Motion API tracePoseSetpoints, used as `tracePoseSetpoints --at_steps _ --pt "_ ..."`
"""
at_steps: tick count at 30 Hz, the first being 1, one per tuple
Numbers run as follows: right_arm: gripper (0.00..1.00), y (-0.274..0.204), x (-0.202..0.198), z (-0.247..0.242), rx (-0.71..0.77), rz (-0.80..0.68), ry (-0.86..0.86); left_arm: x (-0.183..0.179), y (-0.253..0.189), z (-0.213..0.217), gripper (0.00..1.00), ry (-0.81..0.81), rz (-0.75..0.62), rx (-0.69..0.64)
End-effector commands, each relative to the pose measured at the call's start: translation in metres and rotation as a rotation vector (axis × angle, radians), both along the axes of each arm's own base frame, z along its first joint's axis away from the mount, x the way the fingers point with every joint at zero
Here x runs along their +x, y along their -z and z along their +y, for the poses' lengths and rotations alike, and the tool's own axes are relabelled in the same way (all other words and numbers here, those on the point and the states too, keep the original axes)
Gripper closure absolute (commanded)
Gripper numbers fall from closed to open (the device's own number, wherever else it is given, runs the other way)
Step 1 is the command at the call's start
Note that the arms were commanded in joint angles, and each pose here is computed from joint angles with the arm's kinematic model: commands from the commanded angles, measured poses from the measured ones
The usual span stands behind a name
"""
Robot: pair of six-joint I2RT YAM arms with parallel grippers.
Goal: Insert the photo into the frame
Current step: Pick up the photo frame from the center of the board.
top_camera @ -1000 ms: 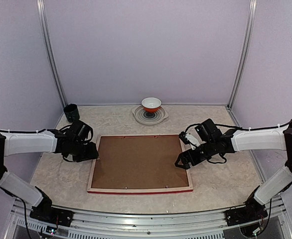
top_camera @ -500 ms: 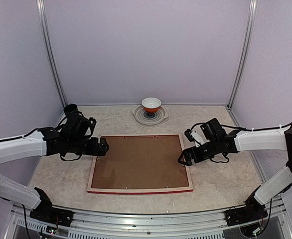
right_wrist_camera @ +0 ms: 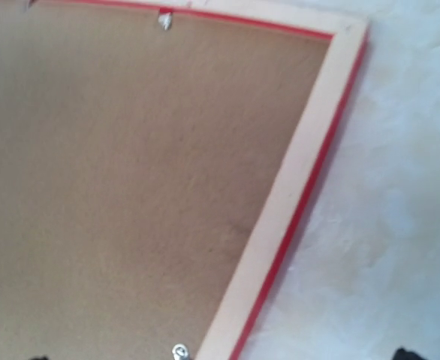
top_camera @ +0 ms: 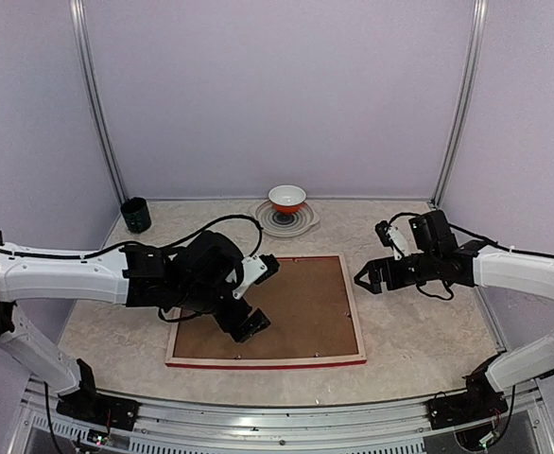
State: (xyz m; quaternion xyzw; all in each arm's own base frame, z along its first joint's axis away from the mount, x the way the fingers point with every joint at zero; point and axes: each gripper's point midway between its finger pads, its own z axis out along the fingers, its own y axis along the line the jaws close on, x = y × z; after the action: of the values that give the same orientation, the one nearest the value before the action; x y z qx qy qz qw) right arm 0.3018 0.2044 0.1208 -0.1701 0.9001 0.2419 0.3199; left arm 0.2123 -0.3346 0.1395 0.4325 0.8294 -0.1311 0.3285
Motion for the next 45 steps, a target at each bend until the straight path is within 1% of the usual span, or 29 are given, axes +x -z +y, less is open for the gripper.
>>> tracePoseSetpoints --at_steps 1,4,6,8,13,15,20,23,28,32,38,39,41,42,45 --pt "0.01 -0.002 -0.003 -0.014 0.001 0.000 0.039 -0.025 0.001 -0.043 0.03 0.275 -0.045 0.082" --pt "0.01 -0.003 -0.006 -0.016 0.004 0.002 0.039 -0.038 0.019 -0.056 0.05 0.380 -0.013 0.165" --pt "0.01 -0.005 -0.007 -0.018 0.008 -0.005 0.040 -0.045 0.041 -0.061 0.08 0.421 0.031 0.243" --pt "0.01 -0.005 -0.009 -0.019 0.010 -0.007 0.040 -0.049 0.057 -0.065 0.10 0.443 0.062 0.292" --pt "0.01 -0.006 -0.014 -0.023 0.010 -0.017 0.042 -0.055 0.079 -0.065 0.16 0.448 0.048 0.384" --pt "0.01 -0.007 -0.014 -0.025 0.011 -0.021 0.041 -0.060 0.086 -0.065 0.21 0.457 0.062 0.390" --pt "0.01 -0.007 -0.012 -0.026 0.013 -0.023 0.044 -0.068 0.094 -0.061 0.24 0.471 0.093 0.394" --pt "0.01 -0.009 -0.010 -0.026 0.018 -0.027 0.044 -0.069 0.101 -0.058 0.34 0.478 0.102 0.421" --pt "0.01 -0.014 -0.008 -0.028 0.017 -0.037 0.056 -0.070 0.109 -0.056 0.44 0.488 0.117 0.453" --pt "0.01 -0.016 -0.006 -0.034 0.006 -0.048 0.085 -0.072 0.115 -0.052 0.45 0.496 0.131 0.472" --pt "0.01 -0.019 -0.005 -0.039 0.015 -0.054 0.100 -0.075 0.128 -0.050 0.54 0.505 0.150 0.501" --pt "0.01 -0.019 -0.005 -0.039 0.015 -0.054 0.100 -0.076 0.129 -0.050 0.57 0.508 0.152 0.500" --pt "0.01 -0.020 -0.005 -0.040 0.020 -0.052 0.104 -0.077 0.130 -0.051 0.70 0.512 0.152 0.499" --pt "0.01 -0.020 -0.005 -0.040 0.022 -0.049 0.106 -0.079 0.131 -0.051 0.74 0.517 0.157 0.498" --pt "0.01 -0.020 -0.004 -0.042 0.032 -0.043 0.114 -0.085 0.134 -0.050 0.79 0.532 0.171 0.508"
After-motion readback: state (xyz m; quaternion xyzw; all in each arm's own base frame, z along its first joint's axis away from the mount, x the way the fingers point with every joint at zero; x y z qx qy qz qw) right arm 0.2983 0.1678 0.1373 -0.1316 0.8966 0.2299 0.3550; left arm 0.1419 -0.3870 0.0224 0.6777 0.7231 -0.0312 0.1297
